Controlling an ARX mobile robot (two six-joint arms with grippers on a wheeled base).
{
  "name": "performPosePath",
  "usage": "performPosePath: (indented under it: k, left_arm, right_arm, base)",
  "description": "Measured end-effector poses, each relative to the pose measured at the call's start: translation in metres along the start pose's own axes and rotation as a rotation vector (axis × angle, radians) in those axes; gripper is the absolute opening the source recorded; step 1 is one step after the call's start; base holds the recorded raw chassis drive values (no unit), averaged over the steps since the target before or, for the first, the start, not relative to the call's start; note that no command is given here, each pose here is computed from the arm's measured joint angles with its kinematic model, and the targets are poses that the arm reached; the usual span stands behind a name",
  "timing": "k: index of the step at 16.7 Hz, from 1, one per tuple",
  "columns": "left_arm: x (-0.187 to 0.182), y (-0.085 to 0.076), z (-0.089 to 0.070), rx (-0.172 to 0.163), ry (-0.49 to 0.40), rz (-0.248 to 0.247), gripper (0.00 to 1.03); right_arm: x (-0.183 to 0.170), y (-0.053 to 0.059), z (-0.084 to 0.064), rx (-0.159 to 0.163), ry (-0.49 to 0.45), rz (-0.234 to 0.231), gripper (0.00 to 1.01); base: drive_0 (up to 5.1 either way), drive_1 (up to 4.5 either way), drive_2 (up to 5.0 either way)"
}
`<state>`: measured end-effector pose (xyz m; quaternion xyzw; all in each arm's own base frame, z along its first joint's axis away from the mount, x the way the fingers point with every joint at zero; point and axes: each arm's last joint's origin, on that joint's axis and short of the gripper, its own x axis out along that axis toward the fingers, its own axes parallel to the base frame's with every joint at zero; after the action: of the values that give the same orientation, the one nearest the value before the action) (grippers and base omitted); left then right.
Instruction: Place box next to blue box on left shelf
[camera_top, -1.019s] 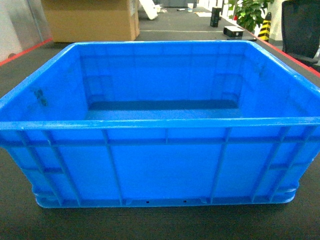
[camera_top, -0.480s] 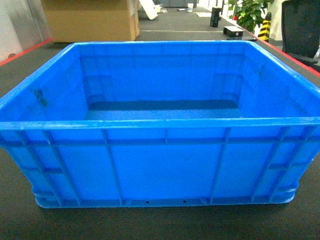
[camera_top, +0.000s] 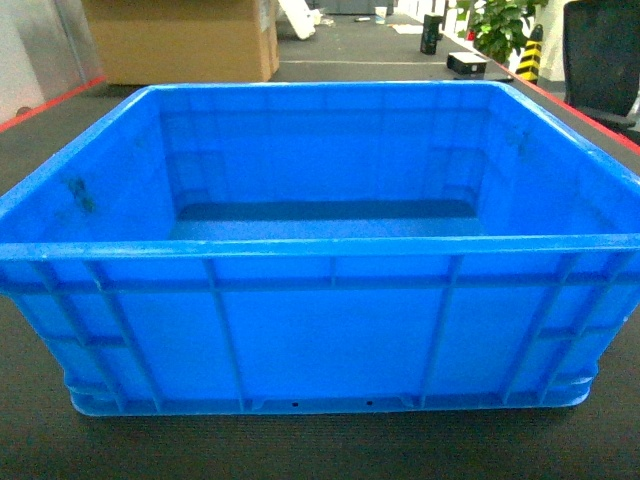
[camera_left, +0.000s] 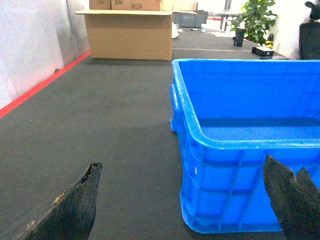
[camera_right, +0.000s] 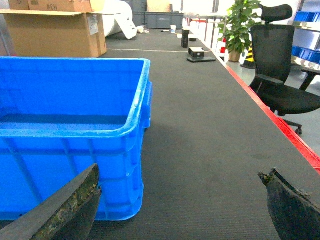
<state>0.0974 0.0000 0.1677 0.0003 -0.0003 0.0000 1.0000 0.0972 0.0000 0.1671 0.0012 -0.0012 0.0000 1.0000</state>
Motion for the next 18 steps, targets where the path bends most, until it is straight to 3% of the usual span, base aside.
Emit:
performPosePath:
  k: [18]
  left_arm:
    - [0.0,0.0,0.0,0.0,0.0,0.0,0.98]
  right_arm:
    - [0.0,0.0,0.0,0.0,0.0,0.0,0.98]
  base:
    - [0.0,0.0,0.0]
